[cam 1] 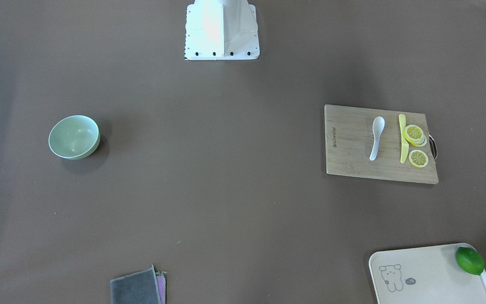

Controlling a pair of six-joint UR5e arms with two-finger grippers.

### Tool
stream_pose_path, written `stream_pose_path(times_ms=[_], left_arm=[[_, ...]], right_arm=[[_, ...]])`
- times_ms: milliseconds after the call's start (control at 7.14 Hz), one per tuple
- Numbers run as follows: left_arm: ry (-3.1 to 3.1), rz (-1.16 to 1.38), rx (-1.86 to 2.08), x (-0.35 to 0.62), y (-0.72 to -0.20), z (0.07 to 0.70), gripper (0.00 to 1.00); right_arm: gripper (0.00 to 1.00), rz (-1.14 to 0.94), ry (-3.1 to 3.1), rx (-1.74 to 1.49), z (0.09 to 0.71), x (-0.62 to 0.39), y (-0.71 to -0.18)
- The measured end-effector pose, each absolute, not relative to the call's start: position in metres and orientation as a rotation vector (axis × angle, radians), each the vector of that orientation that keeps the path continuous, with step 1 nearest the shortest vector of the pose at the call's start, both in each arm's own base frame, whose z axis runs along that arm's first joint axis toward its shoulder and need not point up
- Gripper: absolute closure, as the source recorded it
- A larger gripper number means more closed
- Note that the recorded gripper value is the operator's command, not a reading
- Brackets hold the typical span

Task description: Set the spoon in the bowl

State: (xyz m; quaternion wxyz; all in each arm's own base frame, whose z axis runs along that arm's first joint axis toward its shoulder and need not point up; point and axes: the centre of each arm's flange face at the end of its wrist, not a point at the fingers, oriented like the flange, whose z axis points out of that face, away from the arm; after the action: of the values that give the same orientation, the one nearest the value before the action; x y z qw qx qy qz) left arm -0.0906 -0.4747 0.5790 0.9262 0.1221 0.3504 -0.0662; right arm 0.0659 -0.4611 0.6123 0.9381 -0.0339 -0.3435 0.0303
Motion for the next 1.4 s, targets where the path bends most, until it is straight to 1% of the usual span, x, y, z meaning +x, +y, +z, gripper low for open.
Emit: stream_pose_path(times_ms=[560, 840, 1120, 1400], left_arm=[[0.720, -0.129, 0.251, -0.088, -0.476, 0.578, 0.02], [0.728, -0.094, 0.264, -0.074, -0.483, 0.569, 0.02], [0.745, 0.008, 0.308, -0.035, -0.504, 0.543, 0.02], [0.774, 0.140, 0.407, 0.013, -0.522, 0.516, 0.02]], right_arm=[[0.00, 0.062, -0.706, -0.067, 0.611, 0.065, -0.461], [0.00, 0.036, -0.713, -0.034, 0.599, 0.059, -0.468], [0.00, -0.072, -0.756, 0.109, 0.567, 0.033, -0.484], [0.00, -0.239, -0.778, 0.233, 0.544, -0.033, -0.498]])
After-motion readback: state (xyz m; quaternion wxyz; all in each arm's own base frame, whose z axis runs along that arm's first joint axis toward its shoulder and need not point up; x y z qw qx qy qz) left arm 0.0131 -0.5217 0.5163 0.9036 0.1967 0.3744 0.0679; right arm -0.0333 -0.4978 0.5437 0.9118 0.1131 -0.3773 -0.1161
